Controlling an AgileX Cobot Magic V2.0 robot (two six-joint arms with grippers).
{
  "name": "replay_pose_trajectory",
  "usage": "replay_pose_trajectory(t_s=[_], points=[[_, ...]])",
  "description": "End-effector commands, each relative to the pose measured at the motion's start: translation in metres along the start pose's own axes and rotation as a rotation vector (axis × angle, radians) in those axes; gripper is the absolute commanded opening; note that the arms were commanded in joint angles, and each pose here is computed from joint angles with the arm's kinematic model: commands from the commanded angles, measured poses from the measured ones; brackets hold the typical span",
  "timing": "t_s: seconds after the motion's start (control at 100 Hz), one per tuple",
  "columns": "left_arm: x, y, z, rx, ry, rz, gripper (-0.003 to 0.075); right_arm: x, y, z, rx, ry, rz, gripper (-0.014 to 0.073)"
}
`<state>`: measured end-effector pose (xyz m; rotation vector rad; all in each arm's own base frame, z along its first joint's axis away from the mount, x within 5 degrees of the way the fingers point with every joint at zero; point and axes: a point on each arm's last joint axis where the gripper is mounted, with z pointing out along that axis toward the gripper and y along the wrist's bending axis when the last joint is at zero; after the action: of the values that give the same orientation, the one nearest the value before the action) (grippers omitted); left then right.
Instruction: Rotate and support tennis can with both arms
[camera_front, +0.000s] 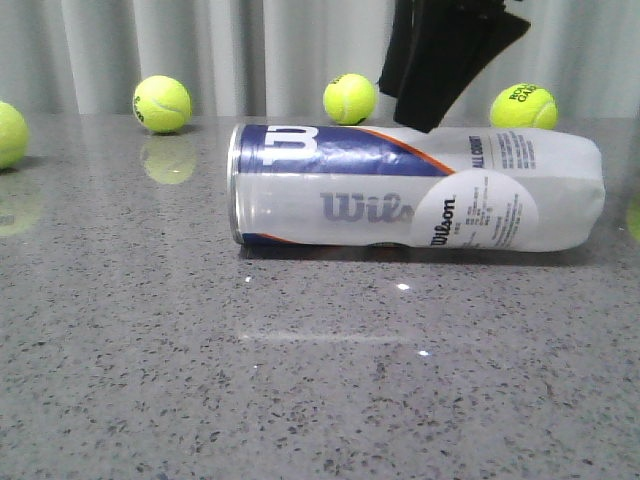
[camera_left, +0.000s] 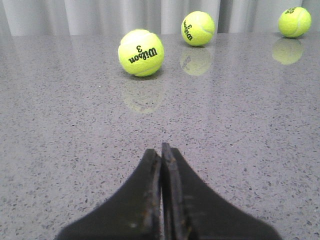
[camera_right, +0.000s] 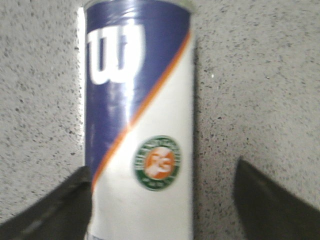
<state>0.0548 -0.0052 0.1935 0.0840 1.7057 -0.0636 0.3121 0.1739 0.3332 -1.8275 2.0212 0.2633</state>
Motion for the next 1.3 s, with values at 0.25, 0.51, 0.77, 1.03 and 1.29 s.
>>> replay_pose_trajectory(t_s=[0.25,0.51,0.77,1.03,1.29], points=[[0.008,0.000,0.001,-0.003,-0.058,-0.011,-0.0021,-0.007,0.016,-0.046,0.061,-0.074,0.209,-0.0061],[0.008,0.000,0.001,-0.003,-0.058,-0.011,-0.0021,-0.007,0.011,-0.061,0.149,-0.177,0.549,-0.0061],[0.008,0.000,0.001,-0.003,-0.058,-0.011,-0.0021,0.024,0.010,-0.107,0.312,-0.360,0.924,-0.0060],[0.008,0.000,0.001,-0.003,-0.058,-0.011,-0.0021,0.068,0.039,-0.127,0.493,-0.496,1.052,-0.0060],[0.005,0.000,0.001,-0.004,-0.091,-0.011,-0.0021,0.102,0.078,-0.131,0.658,-0.606,1.088,-0.0060]])
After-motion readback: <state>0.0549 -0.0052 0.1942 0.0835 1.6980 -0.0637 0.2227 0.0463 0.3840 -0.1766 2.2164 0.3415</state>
